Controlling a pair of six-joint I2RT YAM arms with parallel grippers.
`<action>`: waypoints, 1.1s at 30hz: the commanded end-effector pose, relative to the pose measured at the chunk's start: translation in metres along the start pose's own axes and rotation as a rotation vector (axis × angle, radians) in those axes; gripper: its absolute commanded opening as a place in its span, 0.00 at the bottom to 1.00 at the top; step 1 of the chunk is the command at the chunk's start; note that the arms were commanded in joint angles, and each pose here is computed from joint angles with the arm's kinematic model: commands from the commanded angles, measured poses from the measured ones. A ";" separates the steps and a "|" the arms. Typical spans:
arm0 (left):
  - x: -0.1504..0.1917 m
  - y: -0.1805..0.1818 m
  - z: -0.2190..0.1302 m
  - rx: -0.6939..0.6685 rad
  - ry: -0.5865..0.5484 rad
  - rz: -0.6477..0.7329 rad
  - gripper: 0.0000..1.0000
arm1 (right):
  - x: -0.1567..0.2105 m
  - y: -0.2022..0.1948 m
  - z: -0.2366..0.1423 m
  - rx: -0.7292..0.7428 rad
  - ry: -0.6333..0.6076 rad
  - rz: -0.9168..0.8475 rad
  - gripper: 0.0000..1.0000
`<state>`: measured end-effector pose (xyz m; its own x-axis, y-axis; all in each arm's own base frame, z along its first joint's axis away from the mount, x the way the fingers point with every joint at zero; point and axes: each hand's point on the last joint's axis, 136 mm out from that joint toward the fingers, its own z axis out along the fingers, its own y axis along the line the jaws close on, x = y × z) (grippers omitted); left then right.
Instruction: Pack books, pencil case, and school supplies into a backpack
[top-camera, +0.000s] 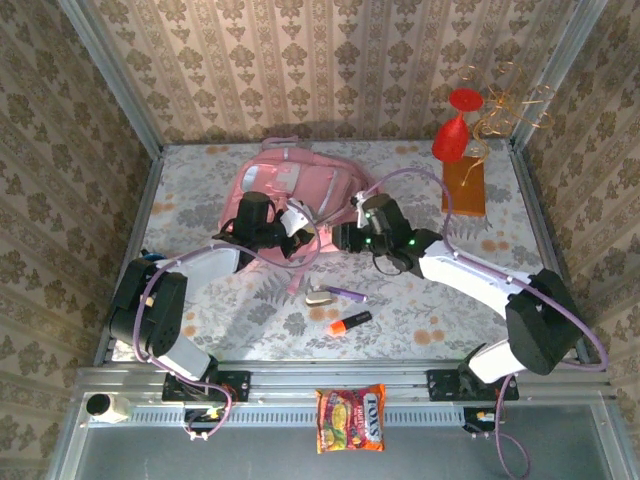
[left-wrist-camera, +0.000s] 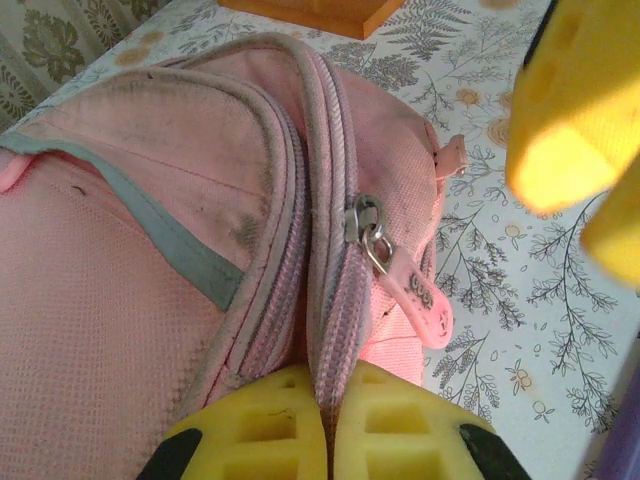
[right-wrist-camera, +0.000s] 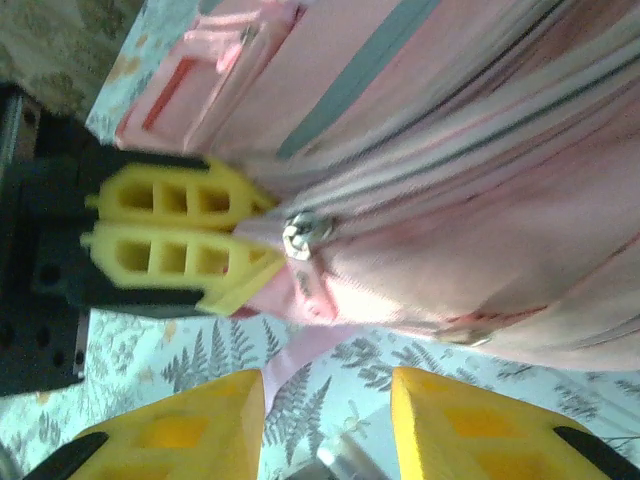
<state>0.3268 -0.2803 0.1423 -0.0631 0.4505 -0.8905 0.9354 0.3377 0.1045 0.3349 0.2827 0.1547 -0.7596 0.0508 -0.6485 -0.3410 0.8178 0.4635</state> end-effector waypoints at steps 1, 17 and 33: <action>-0.035 -0.010 -0.004 0.051 -0.103 0.043 0.00 | 0.008 0.005 0.017 -0.041 0.013 0.015 0.39; -0.036 -0.015 -0.003 0.054 -0.096 0.059 0.00 | -0.017 0.018 0.042 -0.093 -0.069 0.050 0.35; -0.029 -0.013 -0.001 0.043 -0.068 0.069 0.00 | -0.026 0.010 0.021 -0.033 -0.118 0.048 0.00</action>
<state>0.3236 -0.2841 0.1396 -0.0662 0.4635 -0.8836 0.9357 0.3365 0.1064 0.3507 0.3116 0.1271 -0.7751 0.0939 -0.6248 -0.3232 0.7908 0.5198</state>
